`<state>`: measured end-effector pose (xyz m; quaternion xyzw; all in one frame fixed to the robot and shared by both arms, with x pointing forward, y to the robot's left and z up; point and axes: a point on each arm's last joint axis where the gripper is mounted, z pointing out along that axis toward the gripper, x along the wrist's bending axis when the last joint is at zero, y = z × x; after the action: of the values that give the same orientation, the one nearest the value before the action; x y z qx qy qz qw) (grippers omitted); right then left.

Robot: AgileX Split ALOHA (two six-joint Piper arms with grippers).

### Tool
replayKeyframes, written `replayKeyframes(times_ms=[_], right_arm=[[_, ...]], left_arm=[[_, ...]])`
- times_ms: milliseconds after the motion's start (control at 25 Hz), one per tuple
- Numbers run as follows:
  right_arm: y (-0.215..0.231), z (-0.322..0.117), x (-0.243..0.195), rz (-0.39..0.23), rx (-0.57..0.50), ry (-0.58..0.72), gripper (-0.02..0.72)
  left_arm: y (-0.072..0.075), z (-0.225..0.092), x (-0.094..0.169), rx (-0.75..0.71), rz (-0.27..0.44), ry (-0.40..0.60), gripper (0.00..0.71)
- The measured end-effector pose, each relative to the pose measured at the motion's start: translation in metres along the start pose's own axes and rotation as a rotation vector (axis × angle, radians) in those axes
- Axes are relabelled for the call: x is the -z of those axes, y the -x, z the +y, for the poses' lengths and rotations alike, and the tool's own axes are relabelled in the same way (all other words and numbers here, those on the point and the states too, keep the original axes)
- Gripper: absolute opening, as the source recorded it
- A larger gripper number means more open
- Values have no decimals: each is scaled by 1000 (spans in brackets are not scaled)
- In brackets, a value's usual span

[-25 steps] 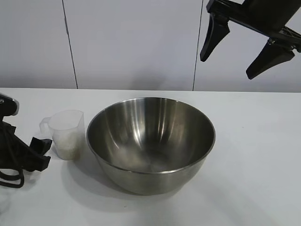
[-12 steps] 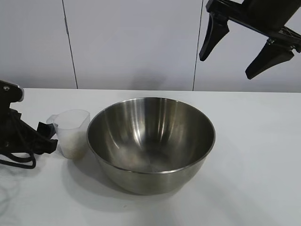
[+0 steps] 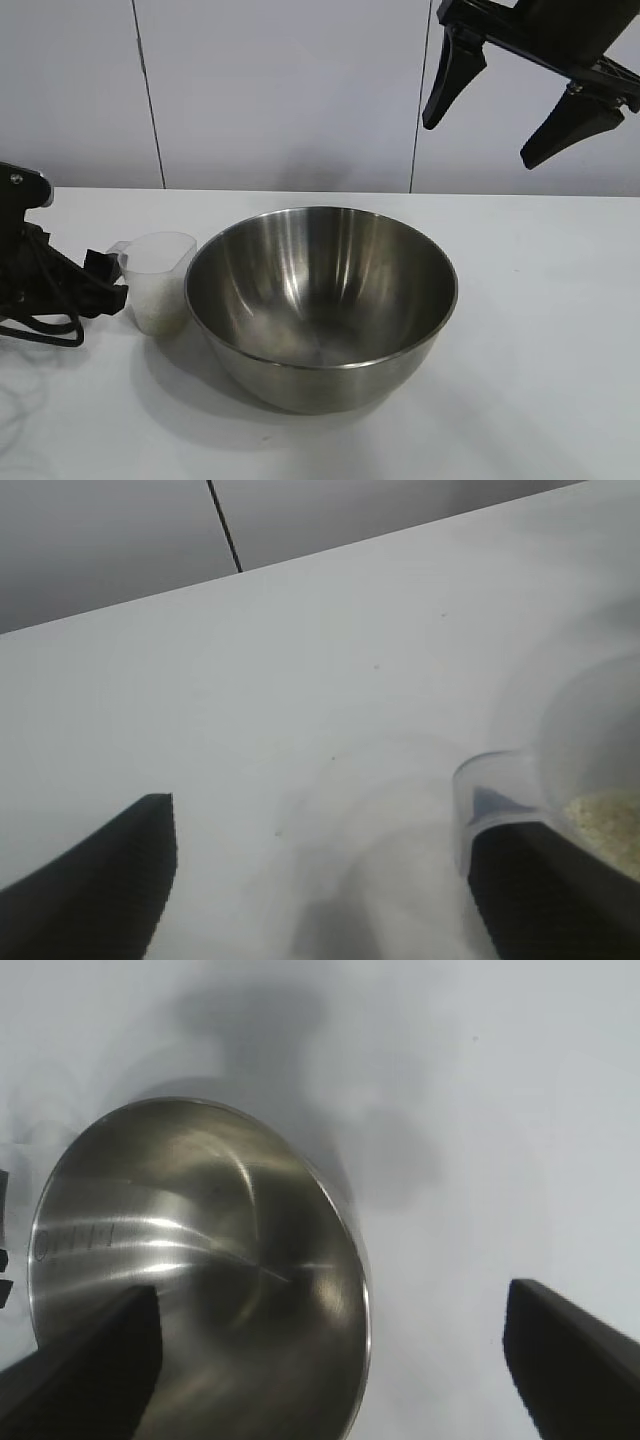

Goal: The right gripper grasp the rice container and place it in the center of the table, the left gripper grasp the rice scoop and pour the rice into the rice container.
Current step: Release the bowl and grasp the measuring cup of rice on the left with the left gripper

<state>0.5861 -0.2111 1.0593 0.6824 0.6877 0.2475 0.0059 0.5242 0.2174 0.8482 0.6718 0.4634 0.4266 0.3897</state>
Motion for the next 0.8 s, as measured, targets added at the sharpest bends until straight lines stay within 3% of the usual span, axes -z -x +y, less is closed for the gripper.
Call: replayKeyframes(times_ms=[680, 800], right_arm=[[-1, 0, 0, 6, -4, -5, 643], [-1, 0, 0, 6, -4, -5, 643]], left_arm=[[8, 5, -3, -37, -83, 36, 274], [8, 5, -3, -37, -84, 35, 203]])
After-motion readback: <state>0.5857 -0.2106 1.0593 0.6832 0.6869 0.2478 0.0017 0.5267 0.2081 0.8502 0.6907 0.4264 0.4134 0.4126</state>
